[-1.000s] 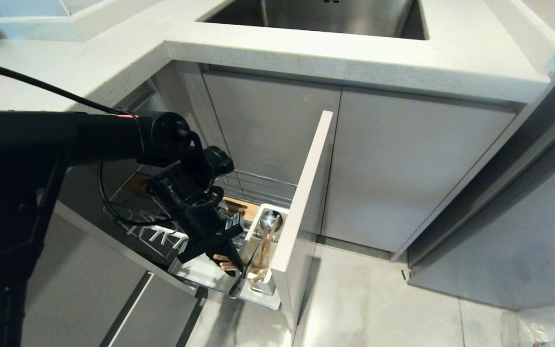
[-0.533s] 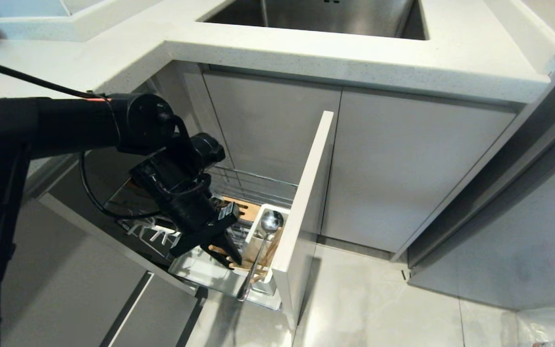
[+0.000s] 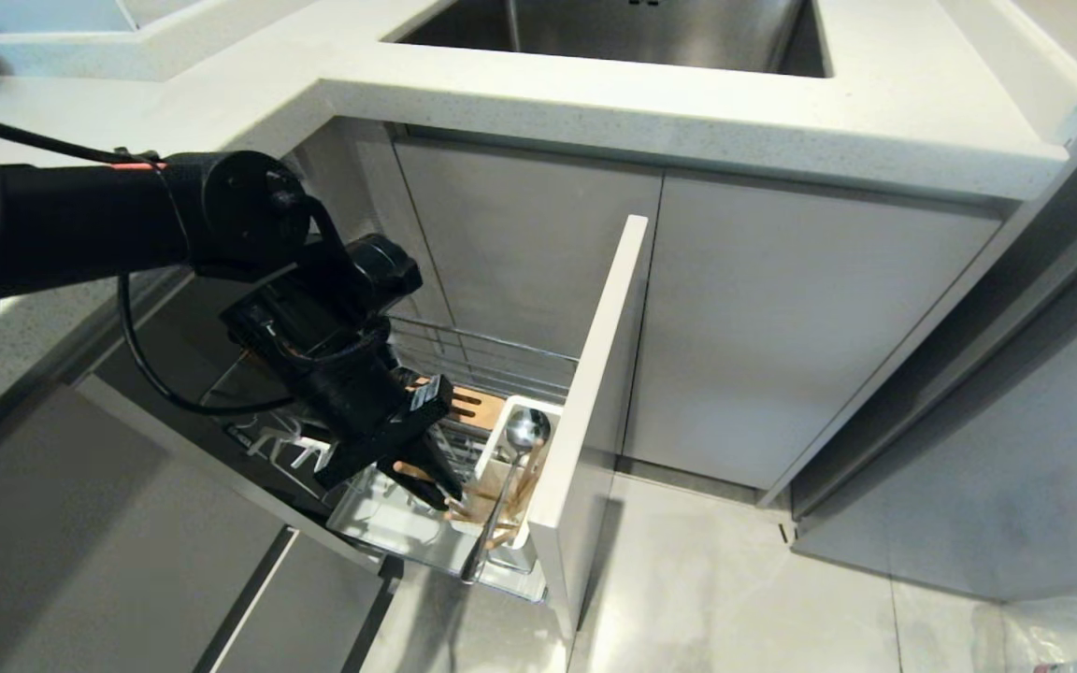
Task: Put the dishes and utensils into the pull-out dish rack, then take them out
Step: Take the chopsticks out of the cupboard
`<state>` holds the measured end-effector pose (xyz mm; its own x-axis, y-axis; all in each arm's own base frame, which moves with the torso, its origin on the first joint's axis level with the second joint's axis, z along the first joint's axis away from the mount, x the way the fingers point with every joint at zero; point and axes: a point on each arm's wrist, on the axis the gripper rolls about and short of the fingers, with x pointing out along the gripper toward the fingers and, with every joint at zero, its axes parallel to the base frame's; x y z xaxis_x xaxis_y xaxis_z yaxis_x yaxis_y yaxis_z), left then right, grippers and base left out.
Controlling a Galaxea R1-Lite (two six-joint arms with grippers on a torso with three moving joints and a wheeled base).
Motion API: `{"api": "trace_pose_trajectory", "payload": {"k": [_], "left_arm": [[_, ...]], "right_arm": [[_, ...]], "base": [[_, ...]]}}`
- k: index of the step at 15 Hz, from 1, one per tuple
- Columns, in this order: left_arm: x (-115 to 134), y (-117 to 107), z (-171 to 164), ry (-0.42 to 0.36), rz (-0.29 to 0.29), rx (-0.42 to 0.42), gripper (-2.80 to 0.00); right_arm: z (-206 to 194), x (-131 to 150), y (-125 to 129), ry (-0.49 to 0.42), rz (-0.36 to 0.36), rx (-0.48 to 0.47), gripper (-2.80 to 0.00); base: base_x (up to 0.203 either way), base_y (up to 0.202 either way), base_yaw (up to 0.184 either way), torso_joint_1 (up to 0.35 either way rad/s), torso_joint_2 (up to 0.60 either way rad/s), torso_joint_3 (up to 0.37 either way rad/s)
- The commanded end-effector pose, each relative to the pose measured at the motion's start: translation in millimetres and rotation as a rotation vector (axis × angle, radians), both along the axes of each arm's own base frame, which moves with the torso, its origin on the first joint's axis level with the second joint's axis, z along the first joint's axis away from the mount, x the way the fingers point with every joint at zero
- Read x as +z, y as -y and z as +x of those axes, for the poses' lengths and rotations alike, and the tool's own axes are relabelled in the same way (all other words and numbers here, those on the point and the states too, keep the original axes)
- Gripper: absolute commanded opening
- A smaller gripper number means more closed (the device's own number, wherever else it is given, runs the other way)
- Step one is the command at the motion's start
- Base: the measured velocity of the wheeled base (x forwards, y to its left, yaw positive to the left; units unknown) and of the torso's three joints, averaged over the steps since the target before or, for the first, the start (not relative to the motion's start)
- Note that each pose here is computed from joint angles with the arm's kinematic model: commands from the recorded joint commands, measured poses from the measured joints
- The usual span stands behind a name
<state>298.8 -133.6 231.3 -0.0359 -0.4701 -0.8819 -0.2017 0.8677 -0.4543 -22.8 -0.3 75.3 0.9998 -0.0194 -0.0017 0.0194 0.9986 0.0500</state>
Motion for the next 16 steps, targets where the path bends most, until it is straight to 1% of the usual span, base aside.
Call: {"api": "trace_pose_trajectory", "payload": {"k": [1, 11, 14, 16], "left_arm": [[8.1, -2.2, -5.4, 0.008, -0.006, 0.007, -2.8], [44.1, -11.7, -35.3, 0.085, -0.049, 0.033, -2.8], [55.5, -12.2, -48.2, 0.112, -0.063, 0.026, -2.8], [62.1, -12.8, -57.7, 0.117, -0.067, 0.02, -2.8]], "right_arm": [[0.1, -0.4, 0.0, -0.001, 0.001, -0.001, -2.8], [0.1, -0.4, 0.0, -0.001, 0.001, -0.001, -2.8], [0.1, -0.4, 0.0, -0.001, 0.001, -0.001, -2.8], [0.1, -0.4, 0.0, -0.001, 0.001, -0.001, -2.8]], "base": [[0.0, 0.0, 0.0, 0.0, 0.0, 0.0], [0.0, 0.0, 0.0, 0.0, 0.0, 0.0], [0.0, 0.0, 0.0, 0.0, 0.0, 0.0], [0.0, 0.0, 0.0, 0.0, 0.0, 0.0]]}}
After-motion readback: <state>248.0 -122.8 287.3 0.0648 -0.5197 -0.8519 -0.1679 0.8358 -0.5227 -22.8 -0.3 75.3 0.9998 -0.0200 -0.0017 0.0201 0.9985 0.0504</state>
